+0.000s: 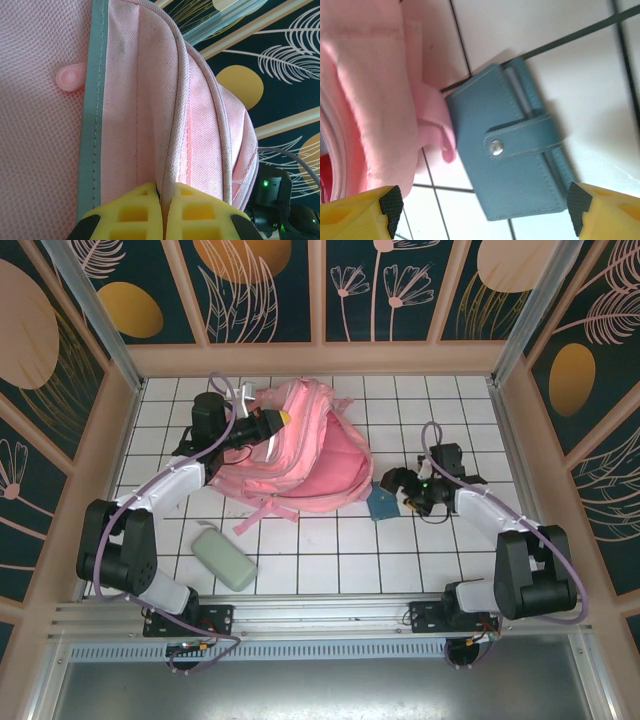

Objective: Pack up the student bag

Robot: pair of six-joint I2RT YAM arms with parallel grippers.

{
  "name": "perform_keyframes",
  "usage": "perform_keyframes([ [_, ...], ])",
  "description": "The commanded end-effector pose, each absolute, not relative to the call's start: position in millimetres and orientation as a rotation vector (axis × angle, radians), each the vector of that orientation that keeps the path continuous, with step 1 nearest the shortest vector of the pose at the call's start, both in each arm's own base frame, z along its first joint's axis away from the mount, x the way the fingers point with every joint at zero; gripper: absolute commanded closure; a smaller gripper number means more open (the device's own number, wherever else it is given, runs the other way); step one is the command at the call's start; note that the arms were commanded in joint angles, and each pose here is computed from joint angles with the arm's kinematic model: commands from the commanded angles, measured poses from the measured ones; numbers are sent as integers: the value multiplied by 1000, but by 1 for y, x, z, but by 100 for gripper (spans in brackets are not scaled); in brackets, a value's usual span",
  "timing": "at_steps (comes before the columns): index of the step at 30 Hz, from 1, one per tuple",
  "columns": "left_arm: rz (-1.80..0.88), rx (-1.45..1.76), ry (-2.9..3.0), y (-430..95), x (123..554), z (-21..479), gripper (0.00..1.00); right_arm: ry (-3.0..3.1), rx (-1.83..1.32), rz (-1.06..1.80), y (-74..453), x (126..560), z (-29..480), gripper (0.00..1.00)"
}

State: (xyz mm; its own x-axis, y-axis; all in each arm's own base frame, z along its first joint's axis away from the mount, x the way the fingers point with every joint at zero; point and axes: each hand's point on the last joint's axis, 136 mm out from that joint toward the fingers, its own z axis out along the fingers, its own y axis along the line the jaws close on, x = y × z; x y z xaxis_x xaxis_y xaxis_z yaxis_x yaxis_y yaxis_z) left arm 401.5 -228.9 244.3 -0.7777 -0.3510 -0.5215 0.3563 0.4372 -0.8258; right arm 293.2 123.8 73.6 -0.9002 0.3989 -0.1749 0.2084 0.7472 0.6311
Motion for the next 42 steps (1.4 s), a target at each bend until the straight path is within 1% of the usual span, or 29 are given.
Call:
perform_keyframes([
  [1, -1339, 7, 2014, -225, 410, 243, 100, 2668, 518, 938, 117, 298, 60, 15],
  [4, -1335, 12, 2021, -227, 408, 242, 100, 2655, 498, 1020, 124, 306, 57, 16],
  [13, -1341, 26, 2029, -231, 407, 240, 100, 2717, 473, 1067, 138, 312, 41, 18],
  [15, -1343, 29, 2026, -231, 407, 241, 100, 2739, 445, 1056, 144, 313, 38, 18],
  [18, -1345, 29, 2030, -232, 407, 240, 100, 2778, 405, 934, 146, 318, 33, 19],
  [21, -1348, 34, 2030, -233, 406, 240, 100, 2801, 360, 978, 160, 316, 34, 19],
  [25, -1353, 38, 2037, -236, 404, 238, 100, 2783, 318, 1162, 183, 300, 43, 19],
  [31, -1358, 45, 2041, -239, 403, 237, 100, 2609, 352, 1418, 197, 288, 72, 20],
  [35, -1358, 48, 2045, -241, 402, 236, 100, 2488, 388, 1497, 199, 292, 91, 23],
  [42, -1350, 49, 2056, -242, 402, 232, 100, 2360, 453, 1541, 196, 295, 104, 34],
])
